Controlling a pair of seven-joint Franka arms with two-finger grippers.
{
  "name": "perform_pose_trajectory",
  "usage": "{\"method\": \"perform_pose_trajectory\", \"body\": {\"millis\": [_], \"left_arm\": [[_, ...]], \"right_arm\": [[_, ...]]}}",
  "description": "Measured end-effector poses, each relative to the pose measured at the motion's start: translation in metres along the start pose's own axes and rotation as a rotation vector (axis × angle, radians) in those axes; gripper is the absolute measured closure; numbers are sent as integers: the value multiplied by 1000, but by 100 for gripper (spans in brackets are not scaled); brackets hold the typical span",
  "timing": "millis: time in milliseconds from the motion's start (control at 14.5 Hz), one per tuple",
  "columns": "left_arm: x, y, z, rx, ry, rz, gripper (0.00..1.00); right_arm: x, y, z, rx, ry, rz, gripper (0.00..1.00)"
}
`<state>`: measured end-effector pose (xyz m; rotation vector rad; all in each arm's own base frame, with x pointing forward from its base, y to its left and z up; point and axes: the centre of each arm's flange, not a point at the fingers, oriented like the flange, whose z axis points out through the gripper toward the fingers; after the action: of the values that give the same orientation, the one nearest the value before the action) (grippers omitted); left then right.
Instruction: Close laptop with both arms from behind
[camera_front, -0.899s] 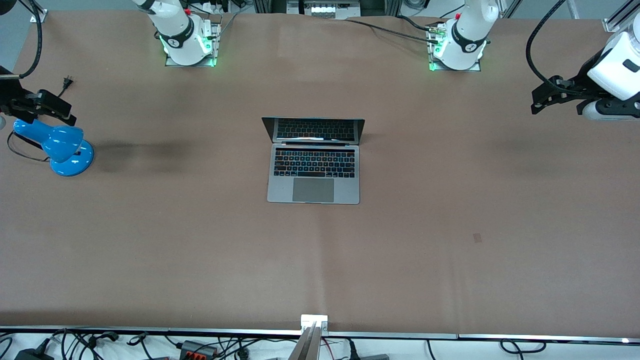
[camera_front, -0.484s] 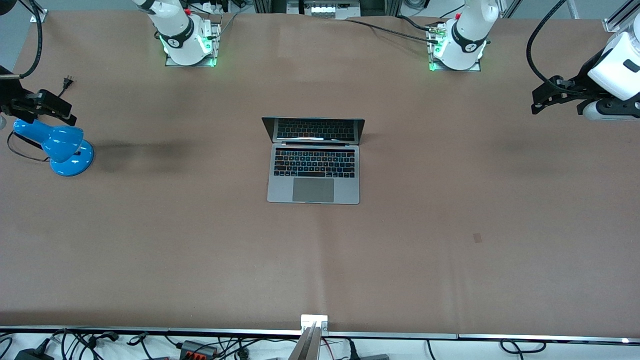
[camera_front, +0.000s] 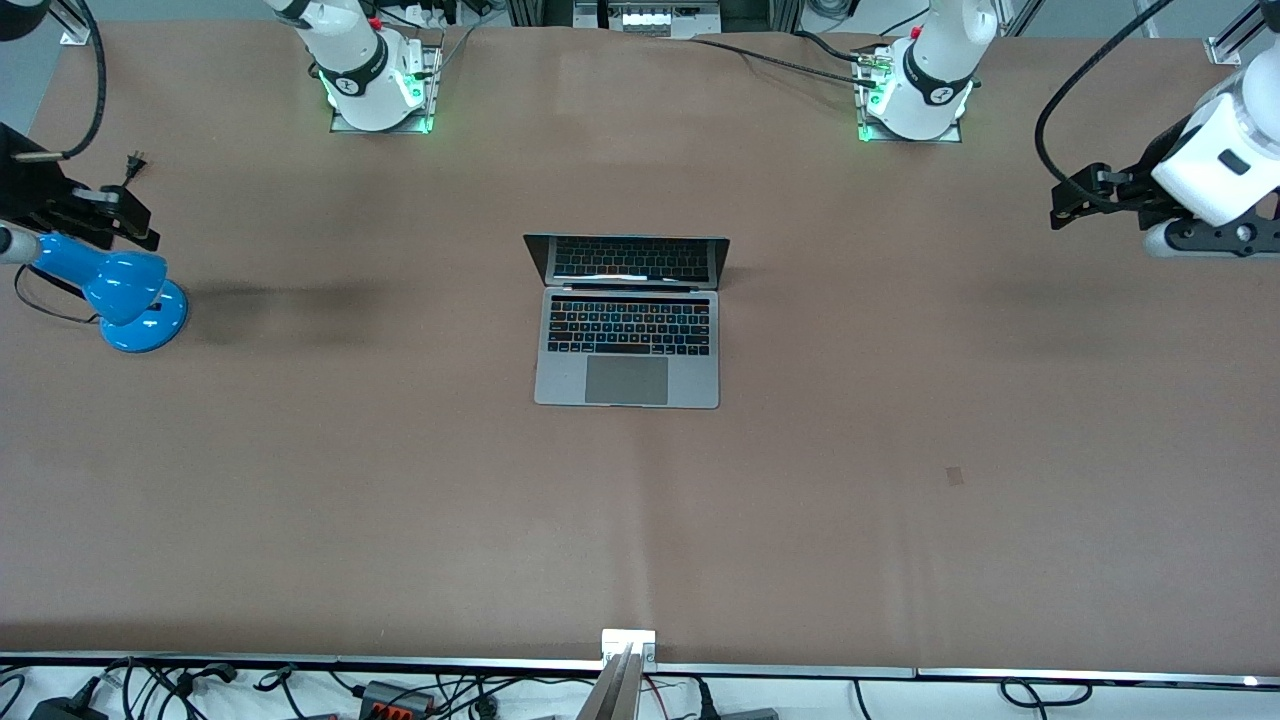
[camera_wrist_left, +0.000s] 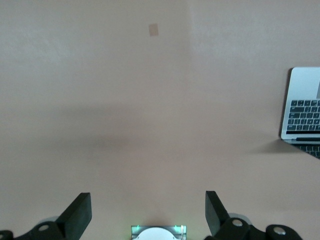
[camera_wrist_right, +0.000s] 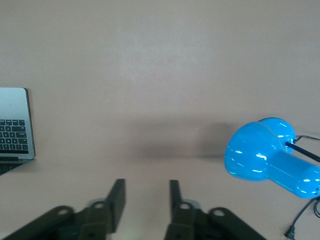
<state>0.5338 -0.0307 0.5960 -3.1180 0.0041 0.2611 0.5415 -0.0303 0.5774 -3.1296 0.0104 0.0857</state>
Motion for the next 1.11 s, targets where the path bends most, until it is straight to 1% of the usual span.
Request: {"method": "perform_pose_trajectory", "body": {"millis": [138, 207, 277, 415, 484, 553, 691, 761, 899, 968, 1106], "left_arm": [[5, 0, 6, -1, -15, 4, 0], [8, 0, 10, -1, -22, 10, 0], [11, -1, 14, -2, -30, 20, 0], [14, -3, 24, -3, -73, 46, 19], [14, -4, 29, -4, -100, 59, 29], [14, -4, 32, -5, -120, 66, 41], [11, -4, 37, -12, -158, 77, 59], [9, -2, 39, -24, -182, 82, 71], [4, 5, 45, -50, -233, 96, 90], [0, 12, 48, -81, -261, 108, 98], [-7, 32, 55, -176, -320, 141, 99]], "right_arm": [[2, -7, 4, 1, -10, -12, 81], [2, -13, 6, 3, -20, -23, 93], [2, -23, 8, 5, -34, -41, 99], [2, -53, 19, 3, -71, -94, 99], [3, -68, 28, 0, -98, -121, 99], [3, -82, 38, -3, -126, -146, 99], [1, -108, 61, -5, -176, -191, 99], [-1, -121, 71, 16, -197, -208, 99], [-8, -145, 83, 73, -230, -216, 99], [-12, -158, 87, 82, -242, -216, 99], [-24, -192, 97, 69, -269, -202, 99]]}}
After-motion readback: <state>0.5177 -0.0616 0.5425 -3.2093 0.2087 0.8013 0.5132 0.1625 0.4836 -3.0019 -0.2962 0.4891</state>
